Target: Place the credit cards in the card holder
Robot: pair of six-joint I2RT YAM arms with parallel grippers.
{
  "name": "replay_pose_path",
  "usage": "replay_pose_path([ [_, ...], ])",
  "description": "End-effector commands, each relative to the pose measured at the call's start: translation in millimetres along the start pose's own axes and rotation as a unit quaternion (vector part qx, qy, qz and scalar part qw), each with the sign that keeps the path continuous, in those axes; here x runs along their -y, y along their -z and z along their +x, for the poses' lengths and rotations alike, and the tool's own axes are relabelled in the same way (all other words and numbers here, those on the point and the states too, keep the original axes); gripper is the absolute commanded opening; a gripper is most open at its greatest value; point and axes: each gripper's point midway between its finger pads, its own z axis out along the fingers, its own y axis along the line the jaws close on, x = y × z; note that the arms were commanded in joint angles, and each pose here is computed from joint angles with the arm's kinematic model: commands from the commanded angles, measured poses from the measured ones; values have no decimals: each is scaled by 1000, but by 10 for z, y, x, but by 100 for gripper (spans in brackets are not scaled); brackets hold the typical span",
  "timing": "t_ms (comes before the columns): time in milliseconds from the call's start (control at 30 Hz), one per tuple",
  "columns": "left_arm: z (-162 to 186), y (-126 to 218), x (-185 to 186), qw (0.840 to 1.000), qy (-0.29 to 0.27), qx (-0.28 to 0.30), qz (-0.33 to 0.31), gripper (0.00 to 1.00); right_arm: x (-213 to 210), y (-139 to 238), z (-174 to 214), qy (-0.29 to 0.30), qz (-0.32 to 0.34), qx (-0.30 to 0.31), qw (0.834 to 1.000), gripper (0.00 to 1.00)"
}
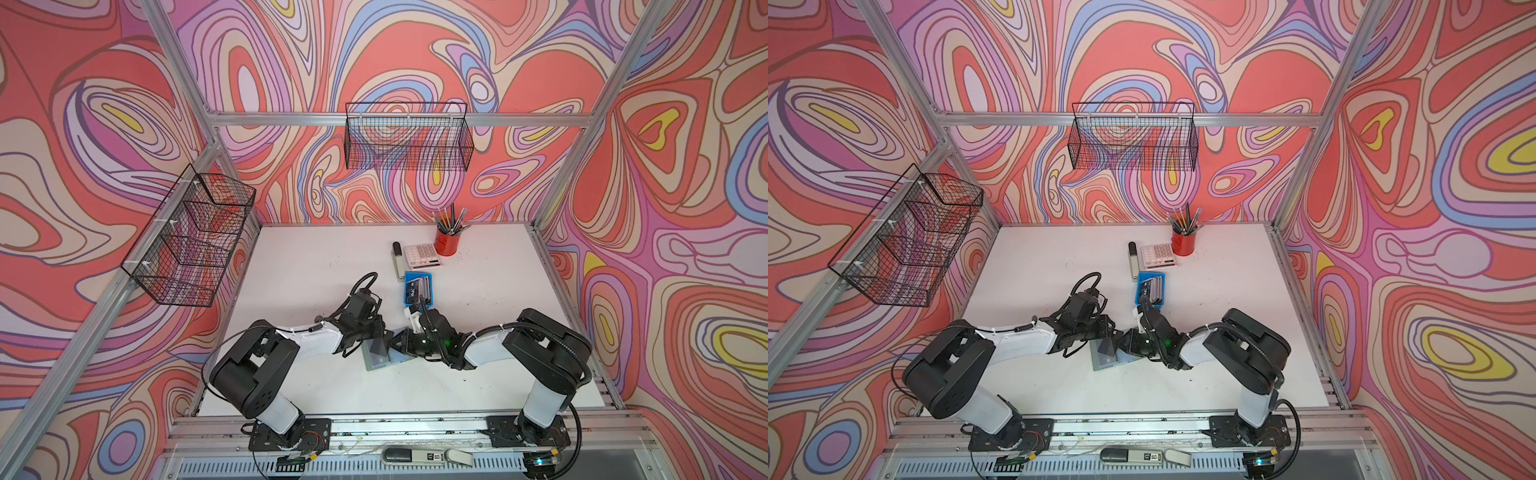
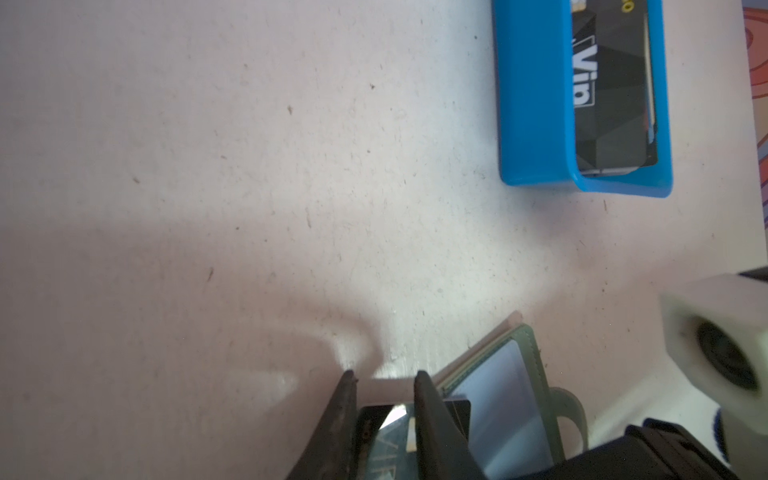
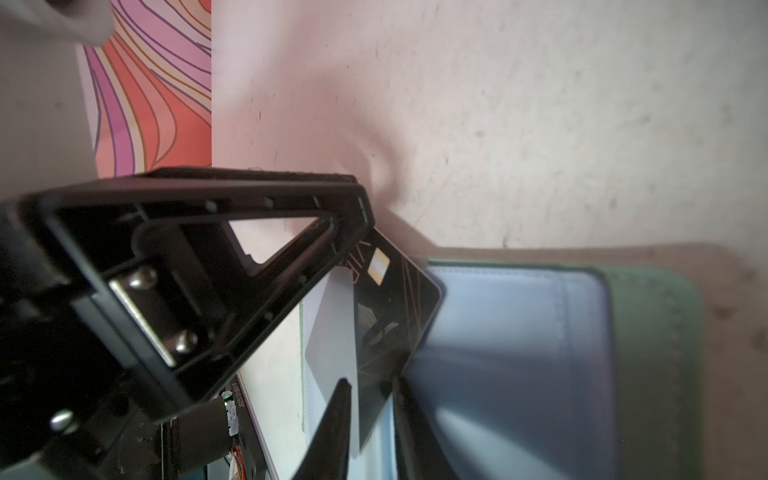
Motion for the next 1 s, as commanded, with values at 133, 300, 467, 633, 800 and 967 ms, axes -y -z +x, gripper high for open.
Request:
replay_pose_path([
  [133,84,37,-34,1000,5,-6,0,27,247,-52,-37,-37,35,25,998,25],
  [300,87,77,-75,1000,4,-1,-9,28,331,59,-53,-64,51,46,996,26],
  [467,104,103,-49,1000,2,-3,0,17,272,171,-111,-76,51,66,994,26],
  [633,142,60,-64,1000,2,-9,1,14,178,107,-126,-75,34,58,995,28],
  [800,167,53,-84,1000,3,-11,0,14,229,-28,-64,-93,14,44,995,28],
  [967,199,59,-83,1000,4,-14,5,13,172,-81,-63,-99,-12,39,994,27],
])
